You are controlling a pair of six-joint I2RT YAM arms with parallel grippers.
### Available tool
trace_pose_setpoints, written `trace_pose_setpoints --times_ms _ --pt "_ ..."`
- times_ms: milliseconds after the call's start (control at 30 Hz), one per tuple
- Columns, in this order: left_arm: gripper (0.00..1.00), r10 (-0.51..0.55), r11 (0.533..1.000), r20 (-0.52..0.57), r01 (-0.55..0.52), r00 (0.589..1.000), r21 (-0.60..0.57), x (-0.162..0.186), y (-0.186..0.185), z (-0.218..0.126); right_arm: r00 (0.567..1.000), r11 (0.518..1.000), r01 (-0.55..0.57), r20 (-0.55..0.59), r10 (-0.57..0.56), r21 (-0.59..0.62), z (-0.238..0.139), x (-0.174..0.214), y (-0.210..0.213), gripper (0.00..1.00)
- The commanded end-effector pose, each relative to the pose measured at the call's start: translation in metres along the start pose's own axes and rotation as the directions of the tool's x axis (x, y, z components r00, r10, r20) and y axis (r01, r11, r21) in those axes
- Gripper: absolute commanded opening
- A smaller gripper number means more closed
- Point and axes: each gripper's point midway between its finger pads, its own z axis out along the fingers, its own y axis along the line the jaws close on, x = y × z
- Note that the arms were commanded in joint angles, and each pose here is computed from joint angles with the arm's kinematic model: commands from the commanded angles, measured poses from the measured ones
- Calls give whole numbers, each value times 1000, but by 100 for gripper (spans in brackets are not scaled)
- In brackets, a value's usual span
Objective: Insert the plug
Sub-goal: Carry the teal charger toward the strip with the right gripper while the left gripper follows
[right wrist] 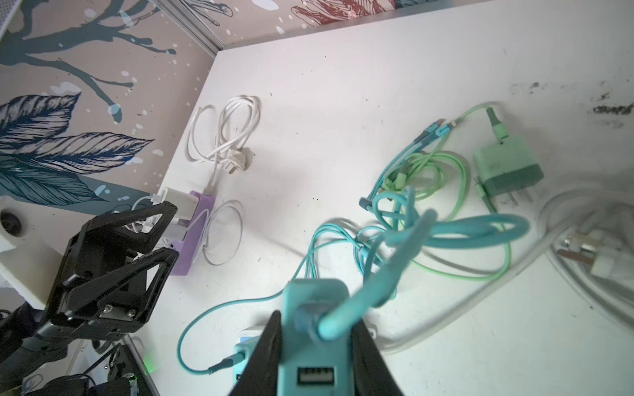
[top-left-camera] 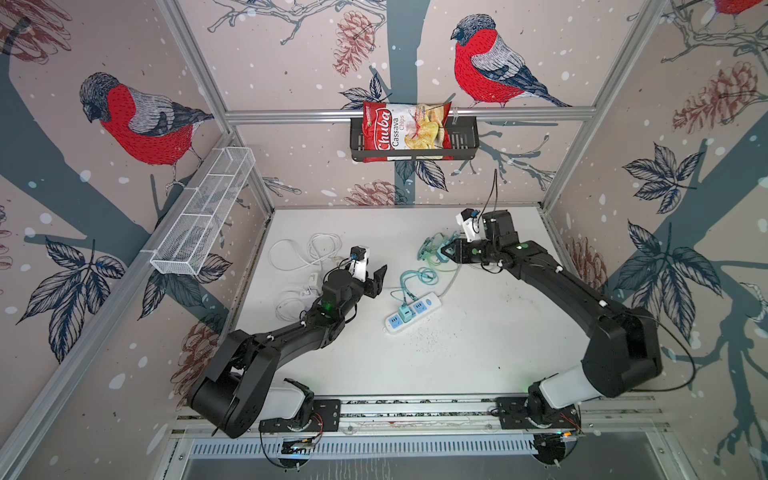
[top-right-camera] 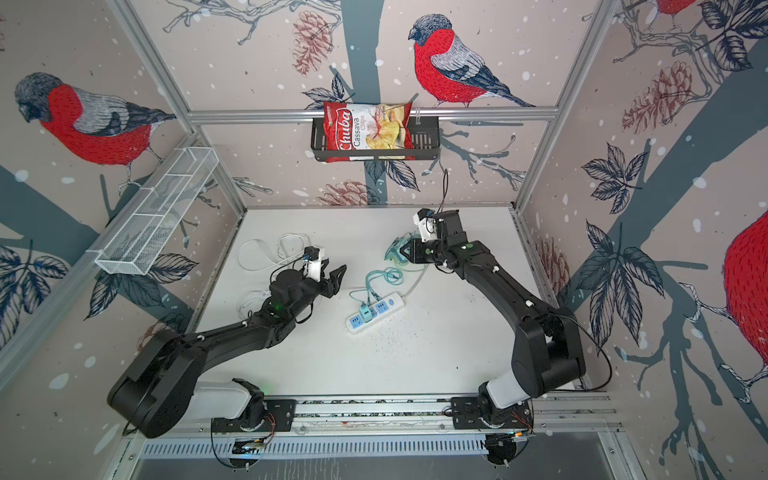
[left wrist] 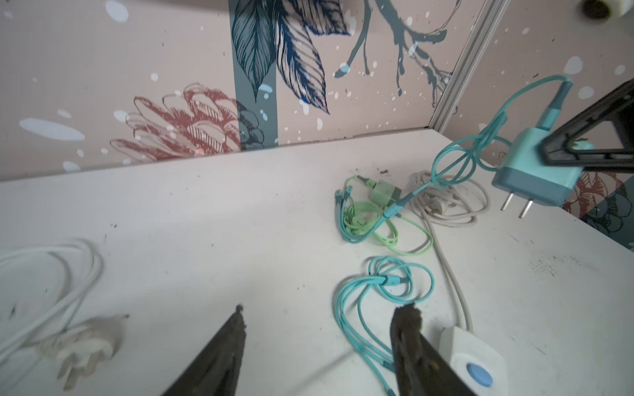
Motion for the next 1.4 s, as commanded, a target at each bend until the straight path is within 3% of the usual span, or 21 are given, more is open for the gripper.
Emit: trace_pose_setpoints --times_ms 0,300,500,933,1367 --pt "65 -33 998 -87 29 996 -53 25 2 -6 1000 998 29 -10 -28 63 0 13 -4 17" --pt "61 -145 987 -255 121 956 -109 80 -7 -33 999 998 19 -51 -15 66 7 45 1 17" --pt "55 -230 970 -273 196 934 -145 117 -5 -57 998 998 7 -58 -3 66 12 57 9 17" --pt "48 -155 986 -264 133 952 -100 129 -17 -45 997 996 -25 -73 31 85 18 84 11 17" --pt "46 -125 992 -314 112 941 -58 148 -28 -38 996 995 -15 -87 23 101 29 96 14 17"
